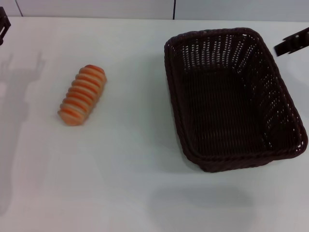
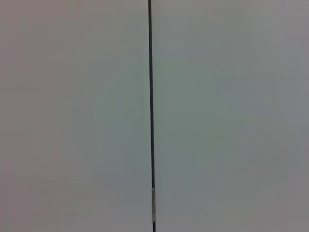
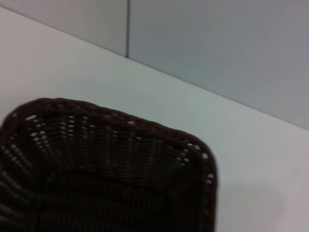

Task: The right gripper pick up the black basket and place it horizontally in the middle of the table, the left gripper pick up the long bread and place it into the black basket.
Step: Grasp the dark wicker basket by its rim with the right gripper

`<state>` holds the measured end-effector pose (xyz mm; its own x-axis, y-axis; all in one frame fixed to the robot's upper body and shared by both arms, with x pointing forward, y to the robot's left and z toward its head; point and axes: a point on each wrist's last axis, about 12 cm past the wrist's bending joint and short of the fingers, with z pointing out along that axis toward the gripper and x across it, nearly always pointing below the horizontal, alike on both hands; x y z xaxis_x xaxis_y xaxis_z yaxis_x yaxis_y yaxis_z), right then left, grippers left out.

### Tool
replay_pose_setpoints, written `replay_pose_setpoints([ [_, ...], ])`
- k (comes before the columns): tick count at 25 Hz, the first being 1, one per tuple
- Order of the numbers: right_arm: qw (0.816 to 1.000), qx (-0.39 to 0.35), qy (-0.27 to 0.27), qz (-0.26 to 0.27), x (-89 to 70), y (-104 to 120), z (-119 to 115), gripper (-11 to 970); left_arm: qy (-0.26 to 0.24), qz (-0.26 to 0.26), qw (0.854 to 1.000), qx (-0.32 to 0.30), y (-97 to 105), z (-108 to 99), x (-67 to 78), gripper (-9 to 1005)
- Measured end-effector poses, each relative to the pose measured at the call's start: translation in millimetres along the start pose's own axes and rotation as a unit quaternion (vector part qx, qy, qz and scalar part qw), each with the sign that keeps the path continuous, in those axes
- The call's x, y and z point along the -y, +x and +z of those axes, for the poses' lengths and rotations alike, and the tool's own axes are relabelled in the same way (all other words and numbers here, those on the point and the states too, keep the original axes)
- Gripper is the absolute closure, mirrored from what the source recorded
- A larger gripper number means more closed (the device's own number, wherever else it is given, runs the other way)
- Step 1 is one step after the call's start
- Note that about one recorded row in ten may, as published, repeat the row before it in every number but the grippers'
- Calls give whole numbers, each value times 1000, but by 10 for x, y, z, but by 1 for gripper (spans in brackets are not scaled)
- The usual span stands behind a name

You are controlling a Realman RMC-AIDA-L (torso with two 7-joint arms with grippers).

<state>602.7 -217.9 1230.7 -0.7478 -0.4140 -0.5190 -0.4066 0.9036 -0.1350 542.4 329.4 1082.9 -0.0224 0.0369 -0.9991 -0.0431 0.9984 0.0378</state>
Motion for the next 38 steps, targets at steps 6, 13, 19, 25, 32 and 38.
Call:
replay_pose_setpoints([
  [6,1000,14,-24,10,-74,15,62,488,-3,4,1000,1,-11,7,-21,206],
  [13,999,19,-24,22,-67,62,59,489,-3,7,1000,2,-19,17,-34,207],
  [19,999,27,-15,30,-24,144,-20,489,-4,7,1000,2,-18,14,-40,207],
  [25,999,27,-10,35,-35,191,-11,467,-5,7,1000,1,-8,7,-42,208],
  [32,999,29,-6,37,-30,208,-1,340,-5,7,1000,1,-7,11,-42,209],
  [38,998,41,-4,42,-26,218,29,301,-8,6,1000,2,-15,18,-51,209],
])
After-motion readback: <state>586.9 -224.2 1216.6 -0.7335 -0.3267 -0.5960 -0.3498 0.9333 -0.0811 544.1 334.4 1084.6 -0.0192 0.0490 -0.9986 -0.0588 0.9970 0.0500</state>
